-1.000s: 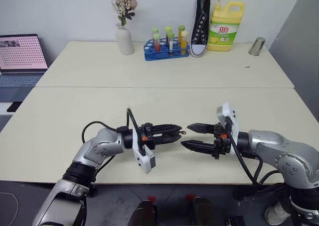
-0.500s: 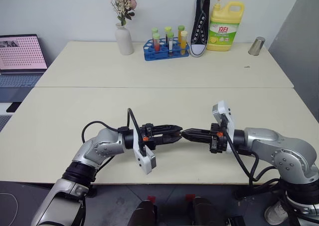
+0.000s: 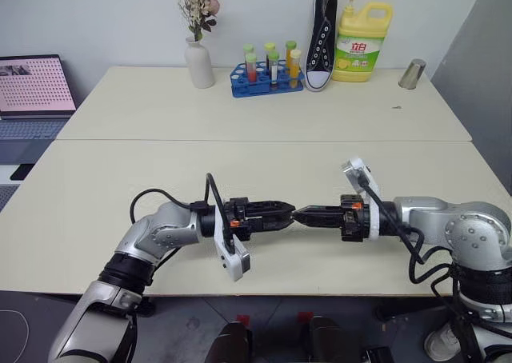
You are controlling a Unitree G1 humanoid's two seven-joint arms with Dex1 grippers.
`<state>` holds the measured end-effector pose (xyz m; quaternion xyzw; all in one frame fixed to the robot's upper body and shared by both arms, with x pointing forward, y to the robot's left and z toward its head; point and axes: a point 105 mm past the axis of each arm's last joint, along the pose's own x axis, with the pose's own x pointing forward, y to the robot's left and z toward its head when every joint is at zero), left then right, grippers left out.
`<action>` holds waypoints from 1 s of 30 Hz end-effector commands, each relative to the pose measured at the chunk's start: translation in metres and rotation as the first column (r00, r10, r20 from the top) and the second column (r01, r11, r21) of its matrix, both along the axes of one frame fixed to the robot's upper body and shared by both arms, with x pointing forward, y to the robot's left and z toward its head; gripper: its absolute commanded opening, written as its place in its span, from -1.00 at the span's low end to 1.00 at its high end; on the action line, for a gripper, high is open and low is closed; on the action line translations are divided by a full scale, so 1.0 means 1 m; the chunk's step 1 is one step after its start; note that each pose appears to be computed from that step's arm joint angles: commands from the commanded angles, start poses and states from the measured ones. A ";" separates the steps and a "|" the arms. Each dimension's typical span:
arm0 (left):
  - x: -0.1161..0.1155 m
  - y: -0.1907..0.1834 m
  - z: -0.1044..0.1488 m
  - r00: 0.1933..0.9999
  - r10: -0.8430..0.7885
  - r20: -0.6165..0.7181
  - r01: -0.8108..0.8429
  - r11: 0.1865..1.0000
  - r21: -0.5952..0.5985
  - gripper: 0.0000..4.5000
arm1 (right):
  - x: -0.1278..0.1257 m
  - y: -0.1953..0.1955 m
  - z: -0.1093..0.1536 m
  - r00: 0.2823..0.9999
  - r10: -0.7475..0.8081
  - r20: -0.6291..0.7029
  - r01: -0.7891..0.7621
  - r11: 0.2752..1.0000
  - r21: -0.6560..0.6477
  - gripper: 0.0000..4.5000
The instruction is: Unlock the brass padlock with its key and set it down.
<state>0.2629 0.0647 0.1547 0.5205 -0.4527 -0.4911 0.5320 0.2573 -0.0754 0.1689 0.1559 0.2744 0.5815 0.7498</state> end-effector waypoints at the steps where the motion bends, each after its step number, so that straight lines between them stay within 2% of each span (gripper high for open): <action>1: -0.001 -0.002 0.001 1.000 -0.020 0.023 0.019 1.000 0.015 -0.56 | -0.002 0.007 0.019 0.997 0.058 -0.056 -0.054 0.995 0.083 -1.00; 10: -0.001 -0.002 0.001 1.000 -0.009 0.025 0.009 1.000 0.006 -0.56 | 0.000 0.016 0.025 0.993 0.045 -0.113 -0.033 0.994 0.108 -1.00; 15: 0.001 -0.003 0.002 1.000 -0.004 0.024 0.004 1.000 0.004 -0.56 | 0.000 0.020 0.026 0.998 0.027 -0.057 -0.023 0.997 0.070 -1.00; 17: 0.001 -0.003 0.003 1.000 -0.001 0.021 0.001 1.000 -0.002 -0.56 | 0.001 0.021 0.025 0.998 0.014 0.059 -0.014 1.000 0.001 -1.00; 18: 0.002 -0.003 0.004 1.000 0.000 0.021 0.000 1.000 -0.004 -0.56 | 0.001 0.021 0.024 0.993 0.017 0.114 -0.014 0.999 -0.031 -0.82; 21: 0.002 -0.003 0.004 1.000 0.006 0.015 -0.006 1.000 -0.010 -0.56 | 0.007 0.014 0.026 0.977 0.003 0.212 0.008 0.999 -0.050 -0.46; 25: 0.001 -0.003 0.004 1.000 0.007 0.011 -0.007 1.000 -0.018 -0.56 | 0.005 0.000 0.015 0.937 0.066 0.344 -0.009 0.986 -0.166 0.18; 28: 0.001 -0.003 0.004 1.000 0.007 0.010 -0.006 1.000 -0.022 -0.56 | 0.006 -0.004 0.012 0.913 0.075 0.400 -0.004 0.984 -0.176 0.67; 30: 0.002 -0.004 0.004 1.000 0.006 0.009 -0.006 1.000 -0.024 -0.56 | 0.005 -0.003 0.014 0.900 0.075 0.430 -0.011 0.988 -0.151 0.68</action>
